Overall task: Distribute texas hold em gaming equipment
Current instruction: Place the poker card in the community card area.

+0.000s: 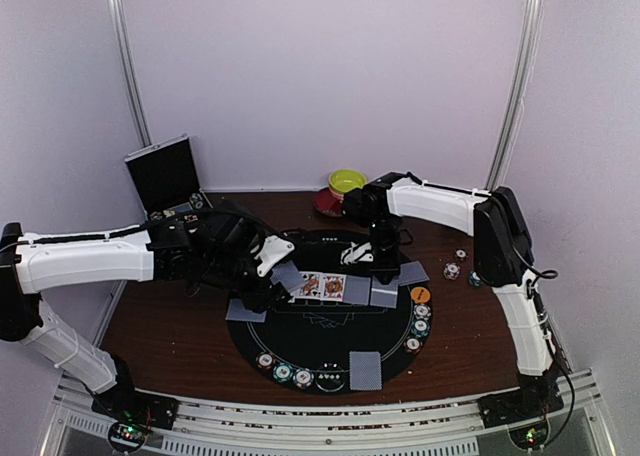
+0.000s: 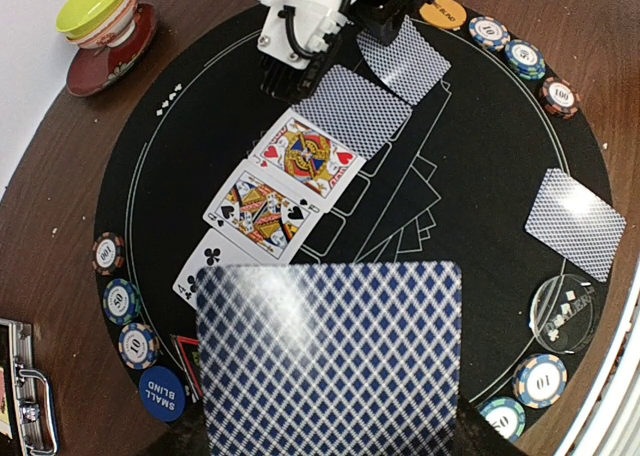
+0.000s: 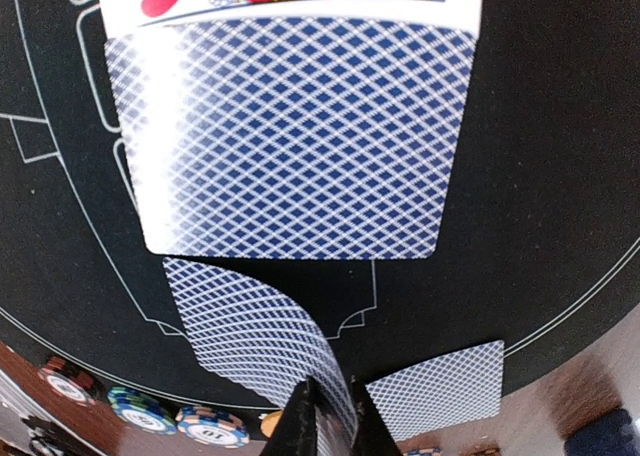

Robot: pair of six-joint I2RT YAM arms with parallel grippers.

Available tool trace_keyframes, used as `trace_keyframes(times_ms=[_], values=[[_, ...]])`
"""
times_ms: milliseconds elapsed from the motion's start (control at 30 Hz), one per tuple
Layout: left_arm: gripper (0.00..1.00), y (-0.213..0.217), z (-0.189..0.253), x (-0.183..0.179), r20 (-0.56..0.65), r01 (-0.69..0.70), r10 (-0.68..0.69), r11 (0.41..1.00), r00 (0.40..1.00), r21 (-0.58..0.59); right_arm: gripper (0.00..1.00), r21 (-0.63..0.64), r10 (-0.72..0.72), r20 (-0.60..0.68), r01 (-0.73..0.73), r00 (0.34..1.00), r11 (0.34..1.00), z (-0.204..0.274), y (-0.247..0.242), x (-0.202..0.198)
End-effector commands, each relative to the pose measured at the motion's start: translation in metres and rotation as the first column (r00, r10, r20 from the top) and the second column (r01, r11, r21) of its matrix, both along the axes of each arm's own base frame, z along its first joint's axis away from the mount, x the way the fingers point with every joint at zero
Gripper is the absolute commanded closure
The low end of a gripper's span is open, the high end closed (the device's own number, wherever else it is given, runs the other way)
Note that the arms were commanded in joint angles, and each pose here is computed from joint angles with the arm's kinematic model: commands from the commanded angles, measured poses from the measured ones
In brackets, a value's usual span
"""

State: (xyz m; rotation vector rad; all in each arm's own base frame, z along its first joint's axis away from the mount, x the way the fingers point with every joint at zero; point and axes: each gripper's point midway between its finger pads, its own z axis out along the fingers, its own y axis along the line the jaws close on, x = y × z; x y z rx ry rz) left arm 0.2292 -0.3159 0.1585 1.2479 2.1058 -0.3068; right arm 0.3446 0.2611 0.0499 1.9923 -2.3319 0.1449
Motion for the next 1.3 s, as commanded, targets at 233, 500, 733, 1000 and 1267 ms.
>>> trace_keyframes(times_ms=[233, 500, 733, 1000, 1267], values=[[0.37, -0.009, 0.010, 0.002, 0.029, 0.020, -0.018, 0.999, 0.999, -0.046, 0.78, -0.013, -0.016, 0.045, 0.017, 0.999, 1.000, -0.008, 0.001, 0.015], [0.37, -0.010, 0.010, 0.002, 0.028, 0.019, -0.017, 0.999, 0.999, -0.047, 0.61, -0.010, -0.030, 0.107, 0.031, 0.994, 0.999, 0.000, 0.001, 0.025], [0.37, -0.009, 0.010, 0.002, 0.028, 0.018, -0.017, 0.999, 0.999, -0.046, 0.40, -0.009, -0.046, 0.163, 0.048, 0.986, 0.999, 0.011, 0.000, 0.034], [0.37, -0.009, 0.010, 0.003, 0.030, 0.011, -0.010, 0.999, 1.000, -0.045, 0.00, 0.087, -0.111, 0.260, 0.091, 0.959, 0.992, 0.052, 0.006, 0.044], [0.37, -0.005, 0.008, 0.009, 0.035, -0.032, 0.033, 0.999, 0.999, -0.030, 0.00, 0.364, -0.415, 0.417, 0.270, 0.809, 0.891, 0.122, 0.004, 0.068]])
